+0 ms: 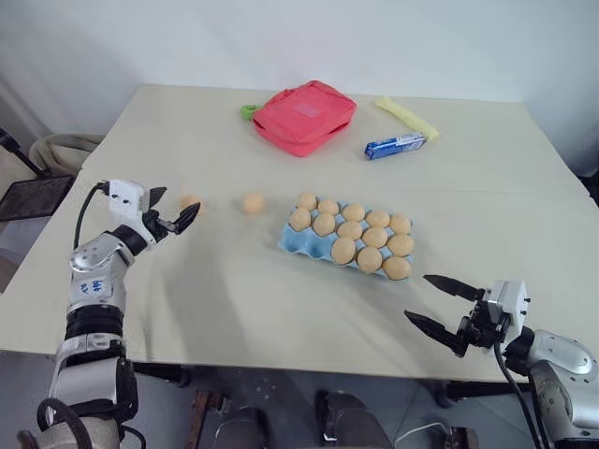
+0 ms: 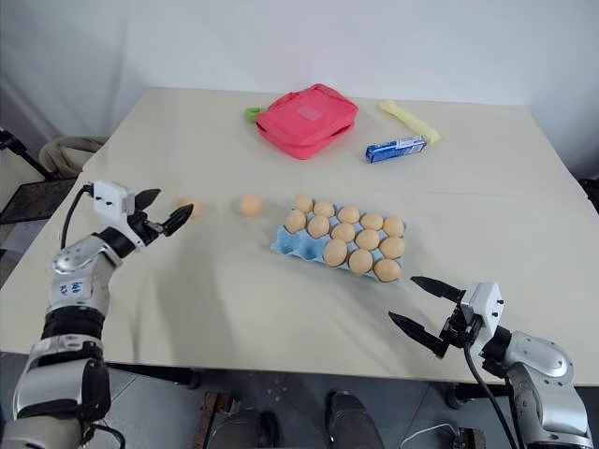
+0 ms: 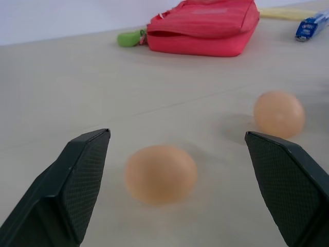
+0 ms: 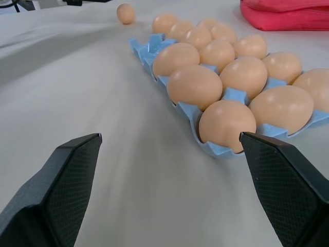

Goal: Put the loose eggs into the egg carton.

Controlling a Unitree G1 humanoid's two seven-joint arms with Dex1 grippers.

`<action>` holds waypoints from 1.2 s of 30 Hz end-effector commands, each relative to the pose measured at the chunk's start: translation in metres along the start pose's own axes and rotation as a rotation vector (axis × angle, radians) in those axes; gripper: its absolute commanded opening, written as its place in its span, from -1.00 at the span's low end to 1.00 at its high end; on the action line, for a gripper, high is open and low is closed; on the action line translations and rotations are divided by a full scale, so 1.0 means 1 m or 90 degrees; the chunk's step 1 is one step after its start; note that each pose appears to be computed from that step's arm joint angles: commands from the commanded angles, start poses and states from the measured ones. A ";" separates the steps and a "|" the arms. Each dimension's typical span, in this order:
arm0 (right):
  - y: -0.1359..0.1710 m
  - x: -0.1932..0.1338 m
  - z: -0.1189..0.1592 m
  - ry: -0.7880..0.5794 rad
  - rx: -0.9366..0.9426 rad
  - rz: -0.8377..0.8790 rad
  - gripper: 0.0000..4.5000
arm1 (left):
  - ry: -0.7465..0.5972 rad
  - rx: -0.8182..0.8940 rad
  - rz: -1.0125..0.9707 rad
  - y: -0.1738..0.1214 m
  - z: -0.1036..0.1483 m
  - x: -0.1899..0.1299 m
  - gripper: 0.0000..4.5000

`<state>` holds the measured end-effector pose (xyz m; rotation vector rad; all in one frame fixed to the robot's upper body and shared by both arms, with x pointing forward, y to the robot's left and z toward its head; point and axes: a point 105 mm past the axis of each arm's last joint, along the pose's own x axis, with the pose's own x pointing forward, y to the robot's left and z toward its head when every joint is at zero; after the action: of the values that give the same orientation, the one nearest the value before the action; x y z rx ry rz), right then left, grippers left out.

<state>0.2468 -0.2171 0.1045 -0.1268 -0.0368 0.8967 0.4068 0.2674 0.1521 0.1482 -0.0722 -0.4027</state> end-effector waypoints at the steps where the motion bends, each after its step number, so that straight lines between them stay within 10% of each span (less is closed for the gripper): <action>1: 0.003 -0.007 0.009 -0.006 -0.026 -0.013 1.00 | -0.001 0.010 0.020 0.007 0.004 0.006 0.98; 25: -0.002 -0.011 0.003 -0.002 -0.030 -0.009 1.00 | 0.094 -0.041 0.074 0.000 -0.017 0.036 0.98; 36: -0.002 -0.008 0.007 -0.001 -0.034 -0.021 1.00 | 0.098 -0.045 0.078 0.000 -0.018 0.037 -0.14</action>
<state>0.2434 -0.2254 0.1029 -0.1412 -0.0426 0.8570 0.4365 0.2565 0.1176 0.0862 0.1313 -0.2690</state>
